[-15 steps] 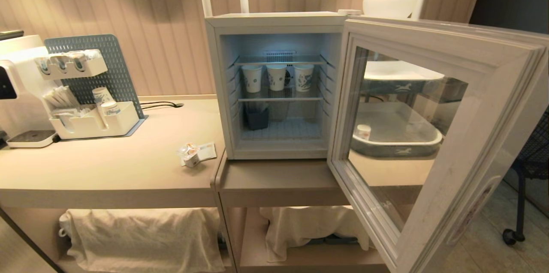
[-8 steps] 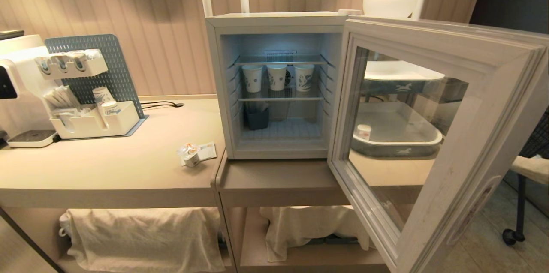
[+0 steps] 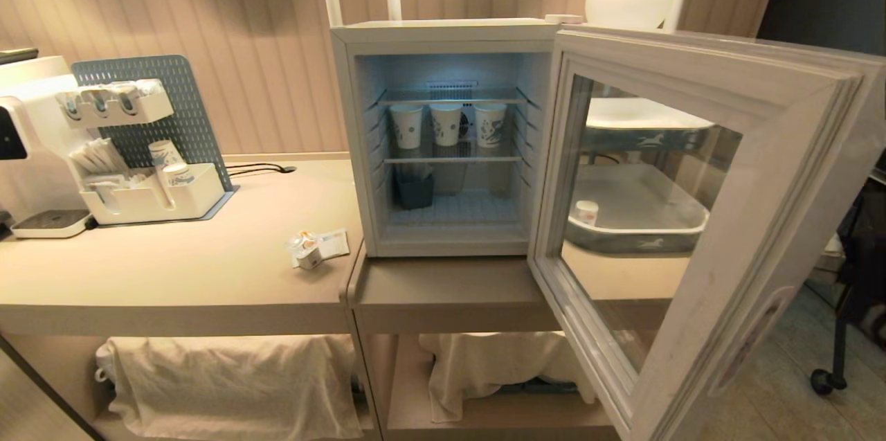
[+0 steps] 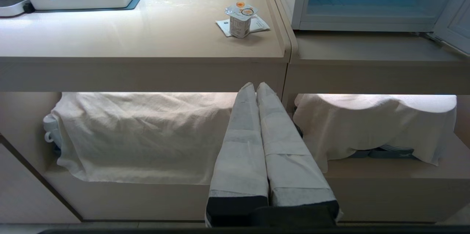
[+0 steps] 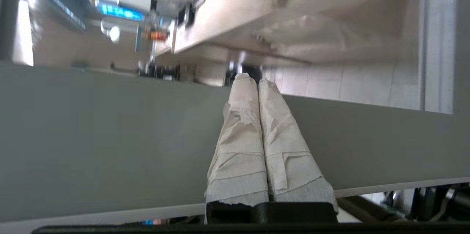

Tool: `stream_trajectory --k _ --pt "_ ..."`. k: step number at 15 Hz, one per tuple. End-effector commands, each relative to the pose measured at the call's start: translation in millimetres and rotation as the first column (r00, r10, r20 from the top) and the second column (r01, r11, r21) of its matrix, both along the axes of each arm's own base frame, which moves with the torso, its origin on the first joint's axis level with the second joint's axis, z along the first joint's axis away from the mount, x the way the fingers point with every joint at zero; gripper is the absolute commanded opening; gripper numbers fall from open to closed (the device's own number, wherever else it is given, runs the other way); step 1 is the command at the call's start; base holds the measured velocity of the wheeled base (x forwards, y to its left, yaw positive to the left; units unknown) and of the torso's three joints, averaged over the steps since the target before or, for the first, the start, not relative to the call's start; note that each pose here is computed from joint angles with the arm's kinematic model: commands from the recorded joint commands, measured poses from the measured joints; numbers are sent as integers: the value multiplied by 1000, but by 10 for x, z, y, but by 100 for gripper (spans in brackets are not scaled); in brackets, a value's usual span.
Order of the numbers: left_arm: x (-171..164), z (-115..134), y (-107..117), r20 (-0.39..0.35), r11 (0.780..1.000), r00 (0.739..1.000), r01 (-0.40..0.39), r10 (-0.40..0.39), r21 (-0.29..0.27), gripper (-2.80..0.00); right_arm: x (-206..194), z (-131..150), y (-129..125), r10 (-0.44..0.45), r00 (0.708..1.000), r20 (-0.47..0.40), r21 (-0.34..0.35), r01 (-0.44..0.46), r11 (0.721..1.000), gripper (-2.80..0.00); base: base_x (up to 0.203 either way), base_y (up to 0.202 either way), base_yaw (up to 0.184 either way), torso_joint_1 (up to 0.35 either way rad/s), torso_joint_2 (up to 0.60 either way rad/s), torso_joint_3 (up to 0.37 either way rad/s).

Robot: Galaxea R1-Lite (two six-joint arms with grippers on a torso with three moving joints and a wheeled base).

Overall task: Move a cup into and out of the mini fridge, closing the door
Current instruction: Close the freezer door

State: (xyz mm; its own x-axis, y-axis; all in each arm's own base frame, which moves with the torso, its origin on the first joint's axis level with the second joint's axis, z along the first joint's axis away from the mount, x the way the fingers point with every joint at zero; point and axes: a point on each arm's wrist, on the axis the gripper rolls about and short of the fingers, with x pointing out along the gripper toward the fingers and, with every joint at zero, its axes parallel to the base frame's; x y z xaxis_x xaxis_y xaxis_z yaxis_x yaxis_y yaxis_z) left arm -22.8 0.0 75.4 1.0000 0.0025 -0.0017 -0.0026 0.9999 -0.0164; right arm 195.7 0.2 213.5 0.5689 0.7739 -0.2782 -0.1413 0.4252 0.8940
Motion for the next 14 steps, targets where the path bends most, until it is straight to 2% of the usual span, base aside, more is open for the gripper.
stream_trajectory --k 1,5,9,10,12,13,14 --pt "1 -3 0 0 1000 1000 -1 1 0 -280 143 32 274 54 998 -13 -35 -55 998 -280 0 0 0 0 0 0" --pt "1 -5 0 -1 1000 1000 -1 1 0 -280 581 -66 1086 47 999 7 -207 -45 977 -280 0 0 0 0 0 0" --pt "1 -3 0 0 1000 1000 -2 2 -1 -280 1013 247 1858 45 981 189 -277 9 961 -280 0 0 0 0 0 0" --pt "1 -5 0 -1 1000 1000 -1 1 -2 -280 1157 219 2082 43 974 223 -314 30 949 -280 0 0 0 0 0 0" --pt "1 -5 0 -1 1000 1000 -1 1 -2 -280 1444 114 2468 -6 945 328 -412 149 899 -280 0 0 0 0 0 0" --pt "1 -4 0 0 1000 1000 -1 1 -2 -280 1586 119 2613 -69 903 424 -462 282 841 -280 0 0 0 0 0 0" --pt "1 -3 0 0 1000 1000 -1 1 -2 -280 1703 156 2692 -131 851 509 -489 411 770 -280 0 0 0 0 0 0"
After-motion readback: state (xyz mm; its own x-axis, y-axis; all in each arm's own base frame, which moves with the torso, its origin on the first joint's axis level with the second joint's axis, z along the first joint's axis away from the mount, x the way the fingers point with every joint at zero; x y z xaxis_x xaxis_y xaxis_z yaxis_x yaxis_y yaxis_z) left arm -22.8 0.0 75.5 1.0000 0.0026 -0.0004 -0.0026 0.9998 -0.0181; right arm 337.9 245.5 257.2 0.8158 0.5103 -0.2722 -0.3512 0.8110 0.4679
